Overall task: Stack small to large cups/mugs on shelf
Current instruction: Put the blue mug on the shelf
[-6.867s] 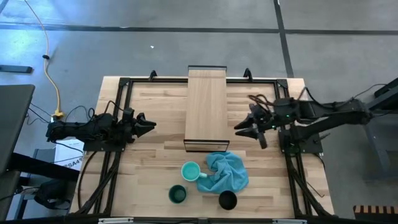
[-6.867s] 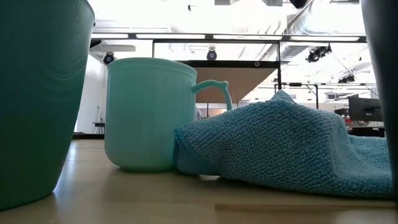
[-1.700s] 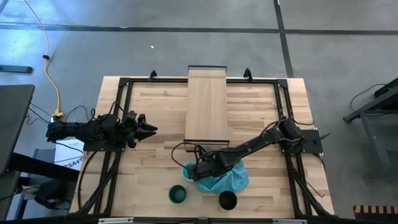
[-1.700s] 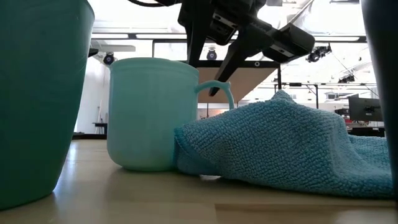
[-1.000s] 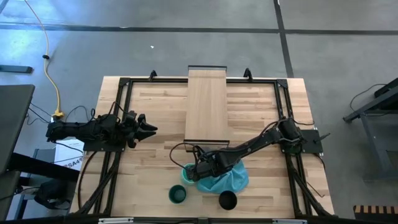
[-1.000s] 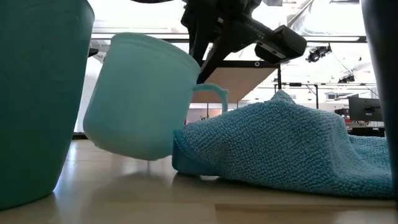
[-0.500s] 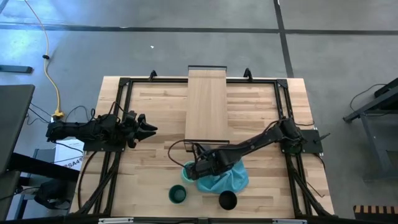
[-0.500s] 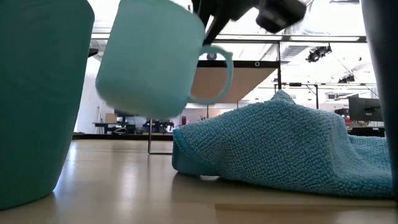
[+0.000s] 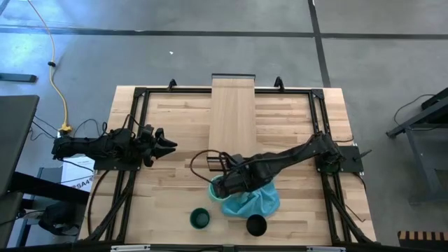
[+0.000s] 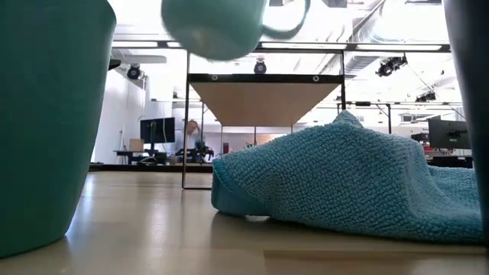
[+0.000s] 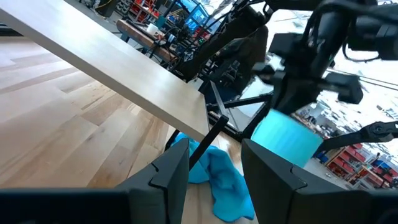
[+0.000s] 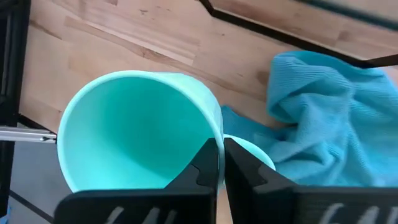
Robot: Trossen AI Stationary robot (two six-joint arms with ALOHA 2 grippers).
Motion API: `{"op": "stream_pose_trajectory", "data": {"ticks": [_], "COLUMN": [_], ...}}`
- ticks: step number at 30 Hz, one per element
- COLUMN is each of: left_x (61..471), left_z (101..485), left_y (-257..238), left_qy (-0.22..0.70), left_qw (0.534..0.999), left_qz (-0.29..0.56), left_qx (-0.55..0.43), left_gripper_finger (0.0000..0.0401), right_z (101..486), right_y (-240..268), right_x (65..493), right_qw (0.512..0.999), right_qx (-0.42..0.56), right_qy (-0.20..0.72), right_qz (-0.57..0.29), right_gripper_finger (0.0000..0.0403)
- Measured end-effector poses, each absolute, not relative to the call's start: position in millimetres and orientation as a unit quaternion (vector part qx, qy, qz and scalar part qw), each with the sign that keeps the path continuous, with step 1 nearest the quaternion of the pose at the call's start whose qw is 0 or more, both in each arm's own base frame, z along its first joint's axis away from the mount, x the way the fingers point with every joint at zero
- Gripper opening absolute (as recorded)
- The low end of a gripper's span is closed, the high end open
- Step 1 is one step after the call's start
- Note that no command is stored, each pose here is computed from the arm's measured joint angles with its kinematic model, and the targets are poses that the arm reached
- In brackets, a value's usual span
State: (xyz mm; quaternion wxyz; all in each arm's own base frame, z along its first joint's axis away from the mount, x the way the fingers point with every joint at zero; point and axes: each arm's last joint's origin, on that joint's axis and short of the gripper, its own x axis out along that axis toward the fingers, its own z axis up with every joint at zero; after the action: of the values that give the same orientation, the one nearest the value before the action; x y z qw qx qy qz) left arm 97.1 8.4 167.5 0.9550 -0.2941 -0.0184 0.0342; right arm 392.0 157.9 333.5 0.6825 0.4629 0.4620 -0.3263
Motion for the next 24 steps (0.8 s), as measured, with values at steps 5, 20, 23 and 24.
{"op": "stream_pose_trajectory", "data": {"ticks": [5,20,23,24], "left_x": [97,97,97,97], "left_z": [167,167,167,167], "left_y": [8,9,9,9], "left_qy": [-0.018,-0.019,-0.019,-0.020], "left_qw": [0.955,0.955,0.955,0.955], "left_qz": [0.035,0.038,0.038,0.039], "left_qx": [-0.294,-0.294,-0.294,-0.294], "left_gripper_finger": [0.0136,0.0136,0.0136,0.0136], "right_z": [359,391,396,398], "right_y": [147,93,83,80], "right_x": [381,366,364,362], "right_qw": [0.682,0.694,0.702,0.704], "right_qx": [0.465,0.459,0.453,0.451], "right_qy": [0.460,0.462,0.461,0.460], "right_qz": [-0.328,-0.306,-0.300,-0.299], "right_gripper_finger": [0.0000,0.0000,0.0000,0.0000]}}
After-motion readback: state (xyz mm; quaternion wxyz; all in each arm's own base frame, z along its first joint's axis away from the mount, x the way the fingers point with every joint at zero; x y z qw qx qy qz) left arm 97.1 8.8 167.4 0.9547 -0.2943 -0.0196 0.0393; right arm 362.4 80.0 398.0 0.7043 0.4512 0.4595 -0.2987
